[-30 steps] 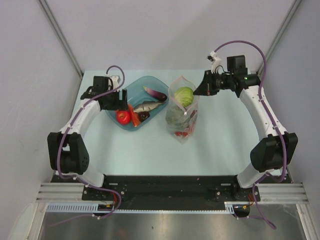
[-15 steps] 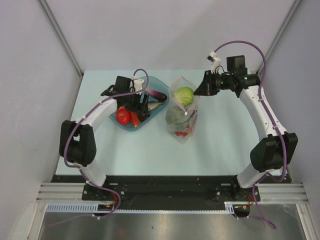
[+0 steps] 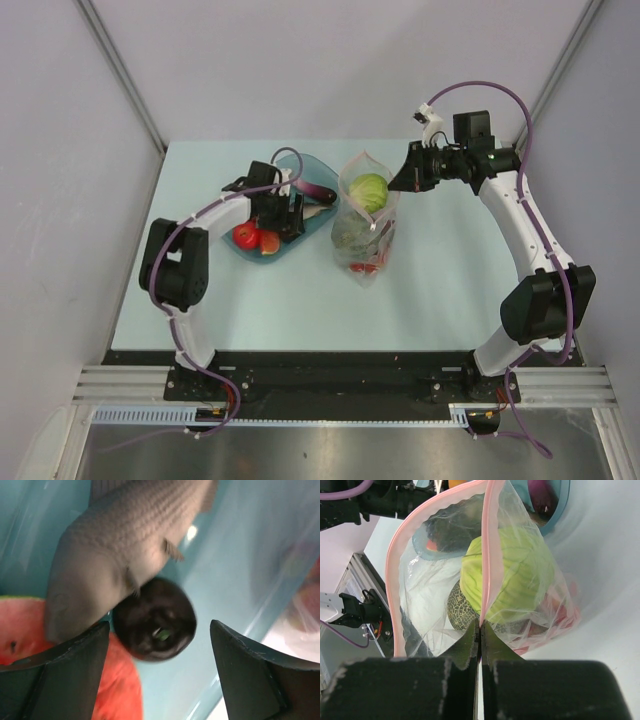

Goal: Place the food in the zip-top bag and seal the zipper
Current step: Pick up the fake fruit from the bin.

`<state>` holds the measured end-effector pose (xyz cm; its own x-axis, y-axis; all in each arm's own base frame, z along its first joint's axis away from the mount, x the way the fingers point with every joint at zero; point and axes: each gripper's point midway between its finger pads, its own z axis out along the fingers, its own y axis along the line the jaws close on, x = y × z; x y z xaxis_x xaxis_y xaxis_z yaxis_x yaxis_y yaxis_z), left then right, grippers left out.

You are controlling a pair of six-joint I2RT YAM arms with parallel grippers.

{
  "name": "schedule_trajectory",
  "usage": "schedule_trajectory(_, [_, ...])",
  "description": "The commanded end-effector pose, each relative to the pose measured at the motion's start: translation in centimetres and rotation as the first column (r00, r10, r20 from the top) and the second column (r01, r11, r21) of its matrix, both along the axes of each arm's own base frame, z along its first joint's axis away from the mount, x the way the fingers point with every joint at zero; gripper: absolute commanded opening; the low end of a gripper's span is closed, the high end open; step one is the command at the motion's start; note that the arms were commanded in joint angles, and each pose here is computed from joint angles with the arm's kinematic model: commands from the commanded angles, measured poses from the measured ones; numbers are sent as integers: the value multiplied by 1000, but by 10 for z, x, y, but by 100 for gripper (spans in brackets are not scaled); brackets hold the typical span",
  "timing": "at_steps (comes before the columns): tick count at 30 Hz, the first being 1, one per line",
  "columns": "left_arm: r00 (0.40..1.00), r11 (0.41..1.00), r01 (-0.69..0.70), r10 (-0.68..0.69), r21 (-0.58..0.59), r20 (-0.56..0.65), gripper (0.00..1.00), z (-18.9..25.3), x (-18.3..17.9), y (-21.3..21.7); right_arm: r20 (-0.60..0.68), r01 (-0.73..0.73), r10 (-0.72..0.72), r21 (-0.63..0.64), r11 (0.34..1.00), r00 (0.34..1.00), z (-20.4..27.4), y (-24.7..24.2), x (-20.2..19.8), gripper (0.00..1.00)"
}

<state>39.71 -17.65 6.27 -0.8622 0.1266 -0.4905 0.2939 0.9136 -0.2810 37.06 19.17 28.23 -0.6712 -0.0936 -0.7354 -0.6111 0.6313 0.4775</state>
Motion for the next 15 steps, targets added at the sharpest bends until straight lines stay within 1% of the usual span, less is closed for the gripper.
schedule_trajectory(1, [997, 997, -76, 76, 19, 5, 87, -11, 17, -3, 38, -13, 13, -12, 1000, 999, 7, 0, 0, 0])
schedule_trajectory(4, [995, 994, -102, 101, 30, 12, 89, -15, 25, -2, 32, -15, 15, -10, 1000, 999, 6, 1, -1, 0])
schedule_trajectory(7, [995, 994, -103, 103, 27, 3, 84, -19, 29, -4, 38, -15, 16, -10, 1000, 999, 7, 1, -1, 0])
schedule_trajectory(10, [996, 996, -87, 88, 26, -5, 72, -16, 28, -5, 41, -16, 17, -13, 1000, 999, 7, 0, -1, 0])
schedule_trajectory(11, [997, 996, -82, 82, 25, 0, 63, -11, 28, -5, 41, -18, 18, -15, 1000, 999, 6, 0, -1, 0])
schedule_trajectory(12, [997, 997, -76, 75, 12, 27, 59, 4, 28, -6, 41, -16, 17, -15, 1000, 999, 6, 0, 0, 0])
schedule_trajectory(13, [997, 998, -60, 59, 4, 47, 52, 14, 27, -7, 43, -19, 20, -16, 1000, 999, 6, 0, 0, 0])
schedule_trajectory(14, [997, 999, -47, 47, -4, 62, 49, 22, 25, -7, 44, -20, 20, -17, 1000, 999, 6, 0, 0, 0])
schedule_trajectory(15, [991, 999, -33, 35, -24, 127, 48, 51, 25, -8, 46, -23, 24, -18, 1000, 999, 7, 0, -1, 0])
